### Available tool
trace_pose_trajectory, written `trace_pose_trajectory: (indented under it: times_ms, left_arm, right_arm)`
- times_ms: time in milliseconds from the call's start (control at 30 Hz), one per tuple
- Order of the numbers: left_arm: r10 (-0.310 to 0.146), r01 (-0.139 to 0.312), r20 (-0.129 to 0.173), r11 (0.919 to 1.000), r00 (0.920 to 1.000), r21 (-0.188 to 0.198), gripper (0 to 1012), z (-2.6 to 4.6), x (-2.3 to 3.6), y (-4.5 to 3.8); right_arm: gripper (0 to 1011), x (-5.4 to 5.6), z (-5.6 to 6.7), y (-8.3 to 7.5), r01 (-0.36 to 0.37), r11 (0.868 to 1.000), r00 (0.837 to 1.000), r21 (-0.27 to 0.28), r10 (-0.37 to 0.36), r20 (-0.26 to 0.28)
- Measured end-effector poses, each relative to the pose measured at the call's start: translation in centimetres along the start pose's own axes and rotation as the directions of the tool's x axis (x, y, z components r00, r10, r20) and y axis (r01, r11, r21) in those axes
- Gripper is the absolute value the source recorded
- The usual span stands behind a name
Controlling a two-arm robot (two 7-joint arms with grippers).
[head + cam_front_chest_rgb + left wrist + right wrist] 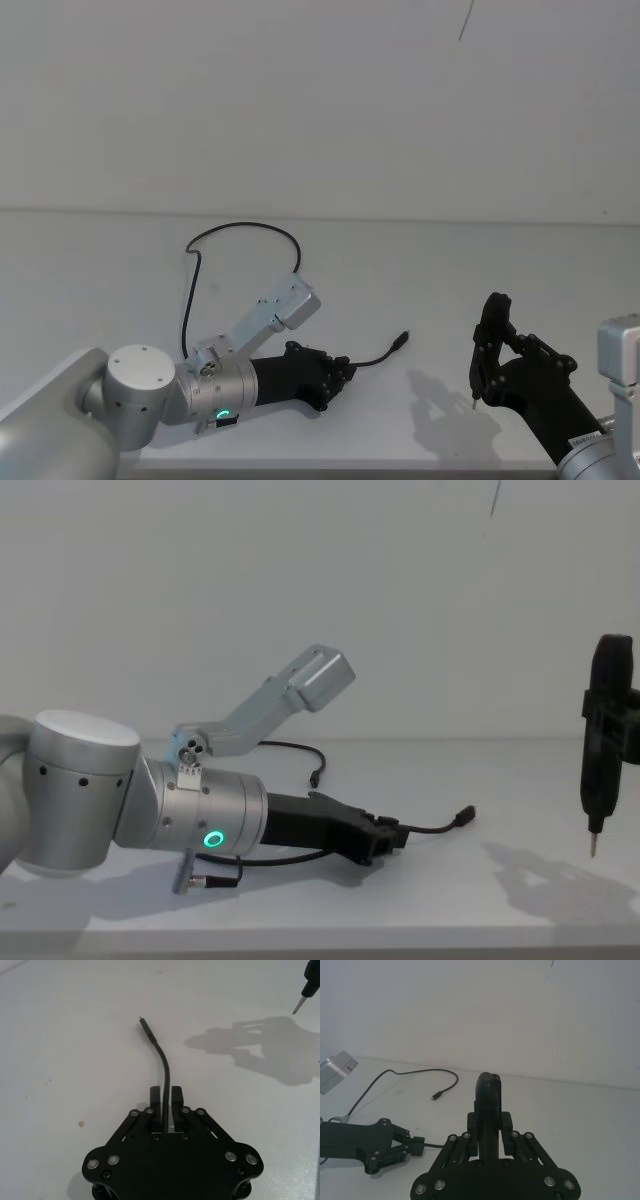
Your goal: Pick up the data cable with the one hand.
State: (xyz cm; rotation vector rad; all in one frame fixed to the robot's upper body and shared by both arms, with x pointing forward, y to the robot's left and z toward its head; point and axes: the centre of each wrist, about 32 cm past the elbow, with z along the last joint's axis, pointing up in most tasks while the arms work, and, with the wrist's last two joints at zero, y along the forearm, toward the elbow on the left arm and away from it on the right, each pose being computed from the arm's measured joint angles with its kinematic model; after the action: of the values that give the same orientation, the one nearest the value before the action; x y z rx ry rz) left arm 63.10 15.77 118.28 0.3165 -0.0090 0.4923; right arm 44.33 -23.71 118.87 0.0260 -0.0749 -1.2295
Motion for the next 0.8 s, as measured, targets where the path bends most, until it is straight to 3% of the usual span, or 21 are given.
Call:
trace_pose_trajectory:
  times_ms: [100, 167, 567, 800]
  left_arm:
    - [0.001, -0.001, 0.0, 1.0, 1.0, 0.0, 58, 0.0, 0.0, -0.02]
    - [0.001, -0.001, 0.0, 1.0, 1.0, 0.0, 44, 0.01, 0.0, -0.03]
    - [0.002, -0.002, 0.001, 1.0, 1.0, -0.001, 44, 0.03, 0.02, -0.03]
    - [-0.008, 0.009, 0.013, 0.9994, 0.9999, -0.034, 44, 0.26, 0.08, 0.49]
  right_arm:
    - [269, 0.0, 0.0, 0.0, 0.0, 1.0, 1.0, 0.0, 0.0, 0.0]
    - [269, 0.0, 0.0, 0.0, 0.0, 1.0, 1.0, 0.0, 0.0, 0.0]
    - [269, 0.0, 0.0, 0.0, 0.0, 1.0, 1.0, 0.0, 0.0, 0.0]
    - [269, 0.0, 0.0, 0.0, 0.0, 1.0, 1.0, 0.0, 0.0, 0.0]
